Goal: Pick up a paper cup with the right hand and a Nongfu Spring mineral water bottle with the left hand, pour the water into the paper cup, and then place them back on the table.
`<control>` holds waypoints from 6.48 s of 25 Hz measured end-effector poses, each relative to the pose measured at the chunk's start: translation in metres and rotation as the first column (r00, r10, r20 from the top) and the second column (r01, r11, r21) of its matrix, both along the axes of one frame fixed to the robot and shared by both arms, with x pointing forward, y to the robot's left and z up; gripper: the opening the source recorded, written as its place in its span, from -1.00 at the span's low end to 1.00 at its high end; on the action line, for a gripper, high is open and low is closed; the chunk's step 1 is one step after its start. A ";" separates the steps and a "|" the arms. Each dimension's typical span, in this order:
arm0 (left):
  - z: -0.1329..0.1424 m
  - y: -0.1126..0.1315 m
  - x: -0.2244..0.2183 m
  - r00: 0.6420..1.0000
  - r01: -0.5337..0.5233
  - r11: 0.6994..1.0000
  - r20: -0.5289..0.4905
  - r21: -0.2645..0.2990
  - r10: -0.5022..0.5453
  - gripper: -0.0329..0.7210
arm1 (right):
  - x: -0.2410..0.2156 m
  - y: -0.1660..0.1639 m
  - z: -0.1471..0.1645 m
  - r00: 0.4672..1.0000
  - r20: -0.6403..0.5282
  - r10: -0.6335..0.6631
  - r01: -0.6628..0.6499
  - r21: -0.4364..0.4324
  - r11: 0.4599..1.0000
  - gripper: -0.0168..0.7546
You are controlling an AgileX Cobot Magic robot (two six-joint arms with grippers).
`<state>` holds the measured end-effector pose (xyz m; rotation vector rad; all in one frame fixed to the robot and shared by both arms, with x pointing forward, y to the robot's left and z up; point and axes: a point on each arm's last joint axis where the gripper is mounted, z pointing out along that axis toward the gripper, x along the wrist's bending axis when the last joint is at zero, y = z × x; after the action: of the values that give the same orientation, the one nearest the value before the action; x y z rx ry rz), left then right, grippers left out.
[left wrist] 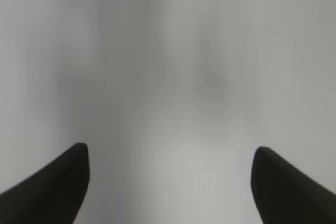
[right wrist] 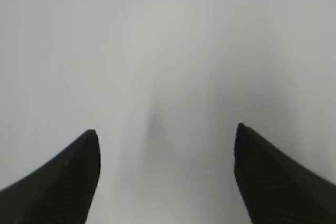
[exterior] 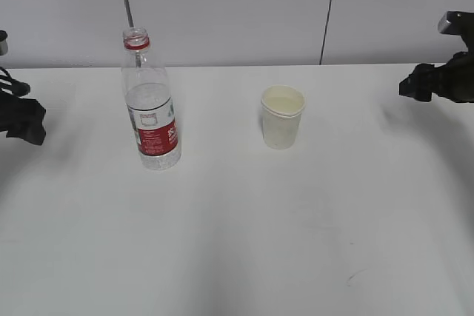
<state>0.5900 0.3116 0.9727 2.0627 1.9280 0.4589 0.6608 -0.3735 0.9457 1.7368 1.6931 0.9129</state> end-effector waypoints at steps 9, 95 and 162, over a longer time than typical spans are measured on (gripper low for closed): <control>0.018 0.004 -0.020 0.987 0.028 0.998 -0.162 0.051 -0.019 0.59 | -0.005 0.008 0.009 0.999 -0.023 0.040 -0.037 0.093 0.995 0.57; 0.082 -0.020 -0.328 0.902 0.045 0.992 0.431 -0.114 0.009 0.58 | -0.046 0.030 0.106 0.974 0.176 0.142 -0.164 0.114 0.980 0.57; 0.082 -0.020 -0.328 0.901 0.044 0.992 0.434 -0.115 0.010 0.58 | -0.280 0.081 0.084 0.968 -0.246 0.044 -0.071 -0.104 0.992 0.56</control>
<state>0.2625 0.2913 1.0549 1.7176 1.6260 0.7104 0.3808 -0.2924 1.0301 1.7912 1.9200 0.6355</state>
